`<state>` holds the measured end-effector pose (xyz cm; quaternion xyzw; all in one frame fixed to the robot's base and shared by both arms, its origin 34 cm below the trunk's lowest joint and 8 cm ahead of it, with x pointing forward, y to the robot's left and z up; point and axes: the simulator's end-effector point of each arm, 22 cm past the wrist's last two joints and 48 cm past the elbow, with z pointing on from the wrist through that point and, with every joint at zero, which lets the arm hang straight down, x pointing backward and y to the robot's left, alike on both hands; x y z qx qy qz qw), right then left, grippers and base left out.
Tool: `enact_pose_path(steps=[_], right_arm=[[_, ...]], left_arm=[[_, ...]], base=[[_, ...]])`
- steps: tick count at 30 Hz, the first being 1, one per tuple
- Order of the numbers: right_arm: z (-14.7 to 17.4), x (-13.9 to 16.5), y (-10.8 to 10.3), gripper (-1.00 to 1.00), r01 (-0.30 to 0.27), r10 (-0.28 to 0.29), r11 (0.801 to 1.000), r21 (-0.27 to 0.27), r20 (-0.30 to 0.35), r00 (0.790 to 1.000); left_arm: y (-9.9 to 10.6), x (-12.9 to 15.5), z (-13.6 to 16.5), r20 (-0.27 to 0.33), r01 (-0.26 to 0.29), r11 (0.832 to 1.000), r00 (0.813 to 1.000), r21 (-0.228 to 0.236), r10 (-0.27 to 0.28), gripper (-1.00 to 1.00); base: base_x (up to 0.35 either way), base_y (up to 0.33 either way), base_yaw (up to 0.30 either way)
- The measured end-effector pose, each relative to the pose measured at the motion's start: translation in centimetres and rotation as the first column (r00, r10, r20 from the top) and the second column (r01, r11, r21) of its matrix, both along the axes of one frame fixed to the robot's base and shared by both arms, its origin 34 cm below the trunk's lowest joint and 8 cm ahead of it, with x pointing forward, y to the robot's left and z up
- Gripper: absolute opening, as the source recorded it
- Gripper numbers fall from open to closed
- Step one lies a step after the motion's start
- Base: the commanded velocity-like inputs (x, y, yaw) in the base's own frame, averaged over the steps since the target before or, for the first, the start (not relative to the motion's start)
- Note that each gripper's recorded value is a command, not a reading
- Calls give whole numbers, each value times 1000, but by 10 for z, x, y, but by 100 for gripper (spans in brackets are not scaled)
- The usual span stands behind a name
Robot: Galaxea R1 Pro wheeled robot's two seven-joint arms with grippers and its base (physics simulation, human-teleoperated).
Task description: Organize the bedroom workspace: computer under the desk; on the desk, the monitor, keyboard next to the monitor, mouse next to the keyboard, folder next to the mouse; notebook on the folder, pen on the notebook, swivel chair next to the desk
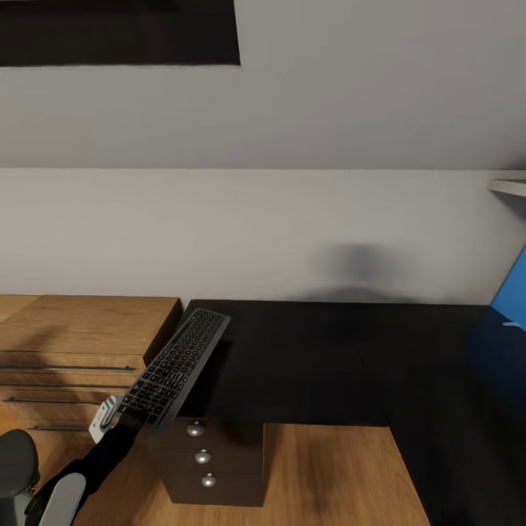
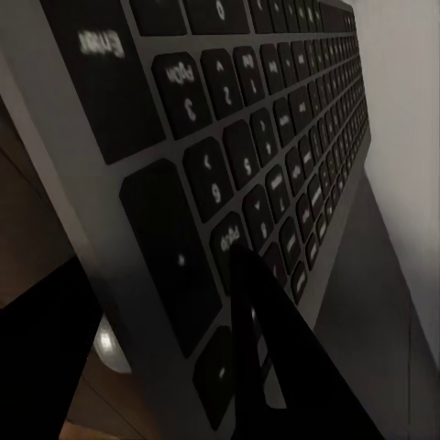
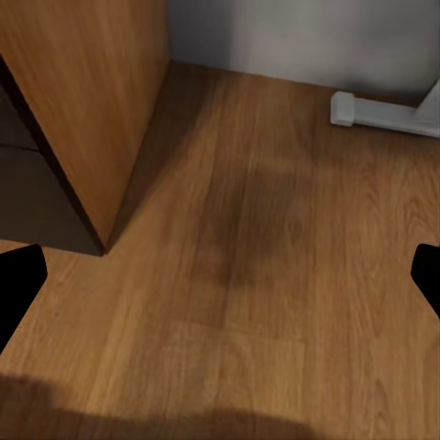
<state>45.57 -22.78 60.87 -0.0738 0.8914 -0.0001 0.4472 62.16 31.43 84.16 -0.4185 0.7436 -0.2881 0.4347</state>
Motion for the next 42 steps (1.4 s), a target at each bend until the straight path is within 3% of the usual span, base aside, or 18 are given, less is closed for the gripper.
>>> enact_pose_path(steps=[7, 19, 31, 42], right_arm=[[0, 0, 0, 100, -2, 2, 1000, -1, 0, 1000], [0, 0, 0, 100, -2, 2, 1000, -1, 0, 1000], [0, 0, 0, 100, -3, 3, 1000, -1, -1, 1000], [0, 0, -2, 100, -3, 3, 1000, -4, -2, 1000]], left_arm=[[-19, 0, -2, 1, 0, 999, 1000, -41, 0, -100], [-40, 1, -4, -2, 28, 998, 1000, -61, -28, -100], [-70, -7, -31, -61, 60, 994, 996, -95, -66, -100], [-73, -6, -32, -54, 38, 994, 998, -104, -44, -100]], base=[[0, 0, 2], [0, 0, 0], [0, 0, 0], [0, 0, 0]])
